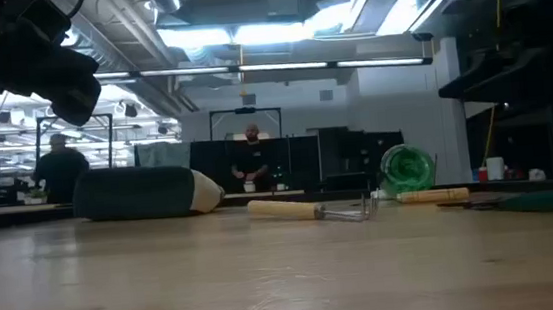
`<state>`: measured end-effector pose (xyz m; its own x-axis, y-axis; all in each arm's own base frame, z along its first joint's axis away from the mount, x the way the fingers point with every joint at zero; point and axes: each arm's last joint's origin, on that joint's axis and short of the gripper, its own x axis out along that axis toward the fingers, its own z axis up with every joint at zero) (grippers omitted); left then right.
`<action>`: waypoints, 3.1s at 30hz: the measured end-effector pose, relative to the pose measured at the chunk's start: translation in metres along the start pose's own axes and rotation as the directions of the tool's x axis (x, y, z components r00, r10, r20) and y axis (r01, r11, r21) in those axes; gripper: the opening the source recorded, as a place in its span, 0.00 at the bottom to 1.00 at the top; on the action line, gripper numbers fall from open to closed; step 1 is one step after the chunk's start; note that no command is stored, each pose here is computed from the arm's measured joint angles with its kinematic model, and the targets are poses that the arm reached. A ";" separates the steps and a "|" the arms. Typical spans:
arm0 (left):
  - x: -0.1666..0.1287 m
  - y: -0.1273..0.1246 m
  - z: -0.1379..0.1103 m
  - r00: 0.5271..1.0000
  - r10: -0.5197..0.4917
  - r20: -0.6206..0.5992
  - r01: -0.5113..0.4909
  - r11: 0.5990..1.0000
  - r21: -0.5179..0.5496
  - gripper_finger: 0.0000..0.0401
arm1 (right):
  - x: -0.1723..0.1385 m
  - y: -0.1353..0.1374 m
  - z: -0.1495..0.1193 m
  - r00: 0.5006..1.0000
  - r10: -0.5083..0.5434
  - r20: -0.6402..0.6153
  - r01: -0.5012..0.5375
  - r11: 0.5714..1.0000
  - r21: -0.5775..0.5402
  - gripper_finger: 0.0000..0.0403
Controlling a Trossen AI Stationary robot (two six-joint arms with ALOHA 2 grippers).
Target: Pick & Place Garden tools in Gardening bag
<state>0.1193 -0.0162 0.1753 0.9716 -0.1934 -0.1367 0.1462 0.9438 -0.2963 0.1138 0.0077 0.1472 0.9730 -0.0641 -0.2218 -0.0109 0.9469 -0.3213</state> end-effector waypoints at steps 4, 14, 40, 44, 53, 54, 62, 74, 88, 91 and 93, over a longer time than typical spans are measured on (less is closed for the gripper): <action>0.000 0.000 0.000 1.000 0.000 0.001 0.000 1.000 0.000 0.03 | 0.000 0.000 0.000 1.000 -0.001 0.000 0.001 1.000 0.000 0.67; 0.000 0.000 0.000 1.000 0.000 0.000 0.000 1.000 0.000 0.03 | 0.000 0.000 0.000 1.000 -0.001 0.000 0.001 1.000 0.000 0.67; 0.000 0.000 0.000 1.000 0.000 0.000 0.000 1.000 0.000 0.03 | 0.000 0.000 0.000 1.000 0.000 0.000 0.000 1.000 0.000 0.67; 0.000 0.000 0.000 1.000 0.000 0.000 0.000 1.000 0.000 0.03 | 0.000 0.000 0.000 1.000 -0.001 0.000 0.001 1.000 0.000 0.67; 0.000 0.000 0.000 1.000 0.000 0.001 0.000 1.000 0.000 0.03 | 0.000 -0.003 0.002 0.996 -0.092 0.006 0.092 0.995 0.039 0.67; 0.000 0.000 0.000 1.000 0.000 0.000 0.000 1.000 0.000 0.03 | 0.000 -0.004 0.003 0.995 -0.095 0.012 0.094 0.992 0.083 0.67; 0.000 0.000 0.000 1.000 0.000 0.000 0.000 1.000 0.000 0.03 | -0.001 -0.007 0.010 0.987 -0.147 0.071 0.065 0.753 0.655 0.67; 0.000 0.000 0.000 1.000 0.000 0.000 0.000 1.000 0.000 0.03 | 0.006 -0.023 0.065 0.974 -0.195 0.118 0.062 0.724 0.687 0.67; 0.000 0.000 0.001 1.000 0.019 0.010 -0.019 1.000 -0.007 0.03 | 0.070 -0.037 0.131 0.940 -0.336 -0.061 0.306 0.750 0.586 0.67; 0.000 -0.001 0.005 0.998 0.006 0.057 -0.003 0.998 -0.061 0.03 | 0.086 -0.037 0.138 0.937 -0.339 -0.083 0.323 0.750 0.577 0.67; 0.000 -0.003 0.009 0.995 -0.034 0.090 0.048 0.986 -0.160 0.03 | 0.095 -0.036 0.142 0.938 -0.335 -0.089 0.323 0.753 0.574 0.67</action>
<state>0.1201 -0.0165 0.1847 0.9789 -0.2004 -0.0407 0.1611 0.8783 -0.4502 0.2389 0.0122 0.2688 0.8957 -0.4054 -0.1826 0.4387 0.8726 0.2146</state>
